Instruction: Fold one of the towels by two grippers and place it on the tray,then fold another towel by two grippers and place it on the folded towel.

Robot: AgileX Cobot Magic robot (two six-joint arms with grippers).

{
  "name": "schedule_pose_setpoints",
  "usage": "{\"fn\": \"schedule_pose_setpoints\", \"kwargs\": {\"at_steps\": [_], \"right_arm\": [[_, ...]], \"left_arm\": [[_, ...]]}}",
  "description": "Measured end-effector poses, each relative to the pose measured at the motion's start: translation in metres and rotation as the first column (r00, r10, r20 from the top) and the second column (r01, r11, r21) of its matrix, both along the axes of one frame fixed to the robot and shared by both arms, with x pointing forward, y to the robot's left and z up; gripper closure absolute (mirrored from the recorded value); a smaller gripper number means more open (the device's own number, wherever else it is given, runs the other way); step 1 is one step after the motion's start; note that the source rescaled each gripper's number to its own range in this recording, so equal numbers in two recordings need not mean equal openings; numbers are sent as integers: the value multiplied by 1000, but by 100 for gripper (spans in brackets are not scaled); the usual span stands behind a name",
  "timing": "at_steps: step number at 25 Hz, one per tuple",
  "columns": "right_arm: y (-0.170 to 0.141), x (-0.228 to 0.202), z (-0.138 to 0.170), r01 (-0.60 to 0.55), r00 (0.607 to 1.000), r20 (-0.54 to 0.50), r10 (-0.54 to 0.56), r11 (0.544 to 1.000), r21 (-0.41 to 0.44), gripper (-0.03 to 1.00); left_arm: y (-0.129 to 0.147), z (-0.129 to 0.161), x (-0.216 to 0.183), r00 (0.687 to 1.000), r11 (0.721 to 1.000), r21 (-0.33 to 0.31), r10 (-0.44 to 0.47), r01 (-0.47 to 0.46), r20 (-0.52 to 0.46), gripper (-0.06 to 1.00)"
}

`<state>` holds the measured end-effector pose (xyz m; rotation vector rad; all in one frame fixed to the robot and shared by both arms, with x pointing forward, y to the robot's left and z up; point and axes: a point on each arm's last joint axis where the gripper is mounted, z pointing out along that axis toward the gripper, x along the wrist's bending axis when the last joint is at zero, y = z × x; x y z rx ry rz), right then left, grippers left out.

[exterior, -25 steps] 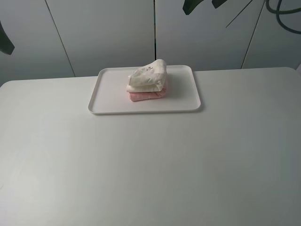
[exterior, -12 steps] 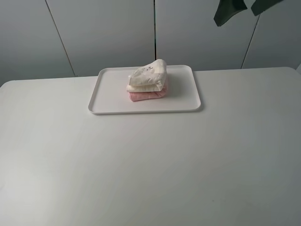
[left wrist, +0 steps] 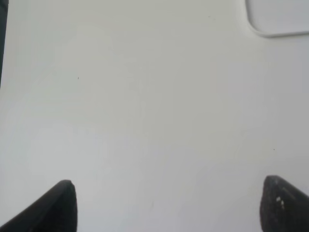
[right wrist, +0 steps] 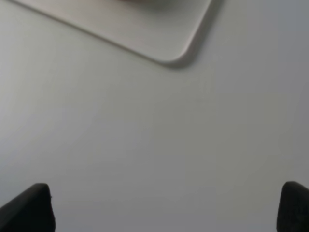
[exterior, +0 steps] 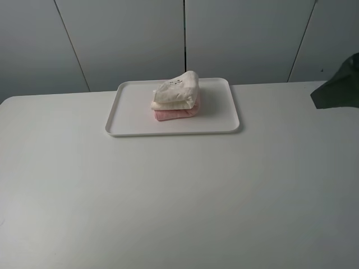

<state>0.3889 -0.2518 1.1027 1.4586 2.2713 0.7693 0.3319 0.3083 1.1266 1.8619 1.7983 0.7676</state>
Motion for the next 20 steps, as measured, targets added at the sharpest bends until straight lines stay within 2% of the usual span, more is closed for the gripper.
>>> {"fn": "schedule_pose_setpoints", "kwargs": {"at_steps": [6,14,20], "right_arm": [[-11,-54,2,22,998,60,-25,998,54,-3],[-23,-109,-22,38,995,89,-47,995,94,-3],[-27,-131,-43,44,989,136,-60,992,120,-3]], "left_arm": [[-2,-14,-37,998,1000,-10,-1,1,59,-3],[-10,-44,-60,996,995,-96,-29,36,79,-3],[-12,-56,-90,977,994,-93,-32,52,210,-3]]}}
